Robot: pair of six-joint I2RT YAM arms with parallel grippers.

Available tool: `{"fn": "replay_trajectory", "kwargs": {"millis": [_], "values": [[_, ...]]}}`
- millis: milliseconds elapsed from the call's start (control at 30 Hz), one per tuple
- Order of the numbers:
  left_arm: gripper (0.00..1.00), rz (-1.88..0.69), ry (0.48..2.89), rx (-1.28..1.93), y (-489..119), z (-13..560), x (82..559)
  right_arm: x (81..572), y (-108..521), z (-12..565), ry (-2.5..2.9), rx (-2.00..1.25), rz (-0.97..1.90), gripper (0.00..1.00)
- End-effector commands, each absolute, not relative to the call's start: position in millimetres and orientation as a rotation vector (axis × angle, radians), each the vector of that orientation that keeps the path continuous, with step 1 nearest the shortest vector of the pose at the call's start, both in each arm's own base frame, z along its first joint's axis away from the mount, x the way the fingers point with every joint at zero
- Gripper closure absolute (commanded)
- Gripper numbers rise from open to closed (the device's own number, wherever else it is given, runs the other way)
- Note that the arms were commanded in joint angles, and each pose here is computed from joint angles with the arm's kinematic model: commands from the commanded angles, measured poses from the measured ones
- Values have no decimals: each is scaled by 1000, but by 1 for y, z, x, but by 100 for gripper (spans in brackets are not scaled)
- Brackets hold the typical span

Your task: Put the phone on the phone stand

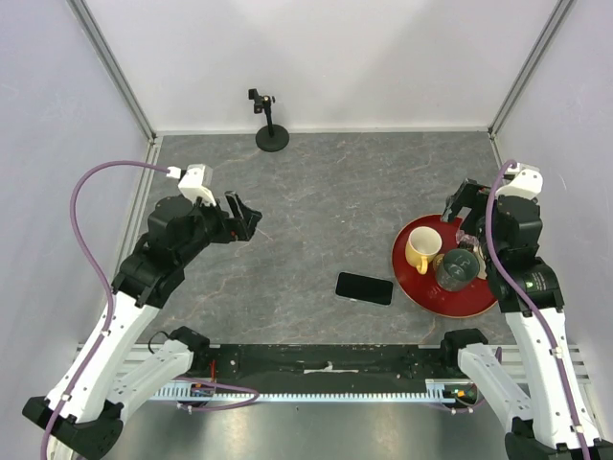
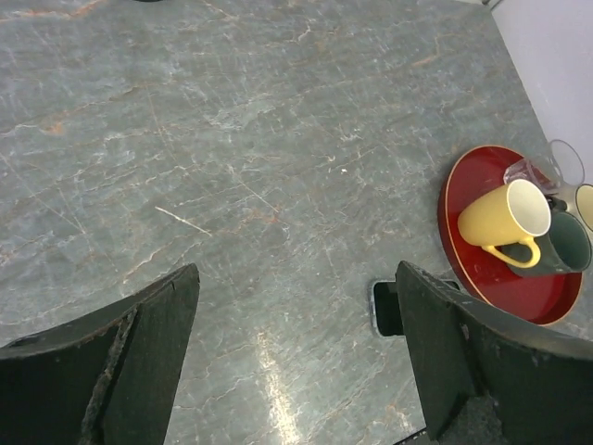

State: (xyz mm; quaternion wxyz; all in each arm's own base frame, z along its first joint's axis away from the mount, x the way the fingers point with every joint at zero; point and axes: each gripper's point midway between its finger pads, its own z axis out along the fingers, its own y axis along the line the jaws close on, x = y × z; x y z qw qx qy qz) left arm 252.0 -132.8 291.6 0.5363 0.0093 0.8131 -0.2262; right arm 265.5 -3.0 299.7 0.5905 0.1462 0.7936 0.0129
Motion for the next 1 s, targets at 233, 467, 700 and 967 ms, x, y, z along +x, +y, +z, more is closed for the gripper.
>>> {"fn": "replay_trajectory", "kwargs": {"millis": [233,467,700,967], "values": [[7,-745,2056,58,-174,263,255,275,96,314,1856,-6,532,2],[7,-924,2000,-91,-189,257,265,259,167,305,1854,-190,708,2],[7,-1180,1879,-413,-167,246,303,244,203,284,1870,-289,779,2],[9,-1250,1733,-505,-149,266,420,240,186,279,1847,-275,708,2]]}}
